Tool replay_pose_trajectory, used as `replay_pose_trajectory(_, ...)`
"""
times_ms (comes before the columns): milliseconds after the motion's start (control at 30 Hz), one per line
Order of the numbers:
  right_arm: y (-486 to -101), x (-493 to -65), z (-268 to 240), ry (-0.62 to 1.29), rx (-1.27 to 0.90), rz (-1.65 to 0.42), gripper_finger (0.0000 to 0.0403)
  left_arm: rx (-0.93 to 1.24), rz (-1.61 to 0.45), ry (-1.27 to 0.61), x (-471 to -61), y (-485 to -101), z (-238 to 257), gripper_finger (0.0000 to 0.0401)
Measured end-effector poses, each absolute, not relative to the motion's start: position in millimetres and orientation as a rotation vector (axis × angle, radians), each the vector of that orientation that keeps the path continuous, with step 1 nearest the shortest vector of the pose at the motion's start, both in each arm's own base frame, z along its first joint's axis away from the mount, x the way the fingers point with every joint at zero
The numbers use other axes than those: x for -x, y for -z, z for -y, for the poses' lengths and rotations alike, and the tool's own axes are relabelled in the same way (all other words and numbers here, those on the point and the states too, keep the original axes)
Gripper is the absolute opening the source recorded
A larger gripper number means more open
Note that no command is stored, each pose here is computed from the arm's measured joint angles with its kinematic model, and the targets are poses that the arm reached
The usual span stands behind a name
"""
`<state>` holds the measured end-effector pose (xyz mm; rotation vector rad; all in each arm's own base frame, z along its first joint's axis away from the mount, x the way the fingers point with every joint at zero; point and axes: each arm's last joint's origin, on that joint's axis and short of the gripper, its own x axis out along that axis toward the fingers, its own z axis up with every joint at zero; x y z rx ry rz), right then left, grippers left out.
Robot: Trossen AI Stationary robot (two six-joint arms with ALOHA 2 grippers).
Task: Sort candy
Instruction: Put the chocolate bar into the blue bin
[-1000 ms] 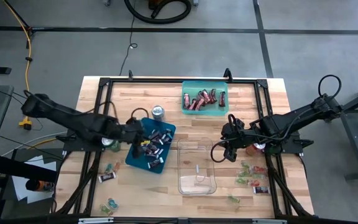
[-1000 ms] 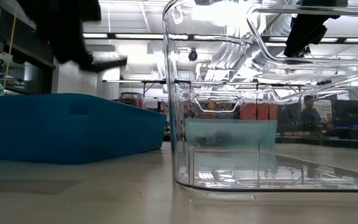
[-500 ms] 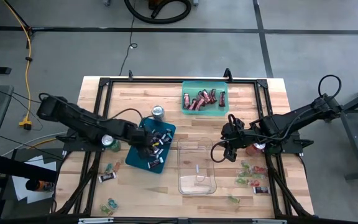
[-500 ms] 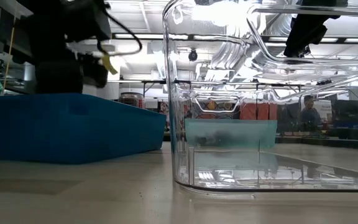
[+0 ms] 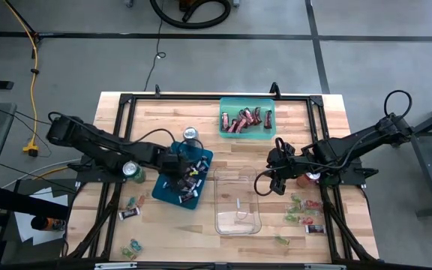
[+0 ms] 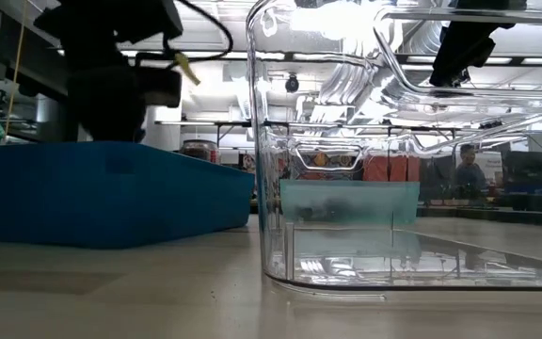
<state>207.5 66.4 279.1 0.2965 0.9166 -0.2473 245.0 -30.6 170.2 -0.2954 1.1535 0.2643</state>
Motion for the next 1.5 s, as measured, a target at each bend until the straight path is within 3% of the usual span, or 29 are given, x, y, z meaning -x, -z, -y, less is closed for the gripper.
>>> replay_pose_trajectory(267, -279, -208, -66, 0.248, -0.296, -0.917, 0.0138, 0.366, -0.998, -0.205, -242, -222, 25, 0.0182)
replay_pose_trajectory(533, -279, -208, -66, 0.245, -0.293, -0.913, 0.0138, 0.405, -0.768, -0.088, -208, -278, 36, 0.0186)
replay_pose_trajectory(933, -279, -208, -67, 0.24, -0.333, -0.917, 0.0138, 0.341, -0.666, -0.154, -192, -291, 41, 0.0186)
replay_pose_trajectory(1200, -273, -197, -103, -0.07, -0.752, -1.259, 0.0138, 0.314, -0.662, -0.158, -192, -291, 40, 0.0186)
replay_pose_trajectory(1500, -245, -164, -178, -0.031, -0.694, -1.491, 0.0138, 0.289, -0.627, -0.272, -193, -291, 36, 0.0186)
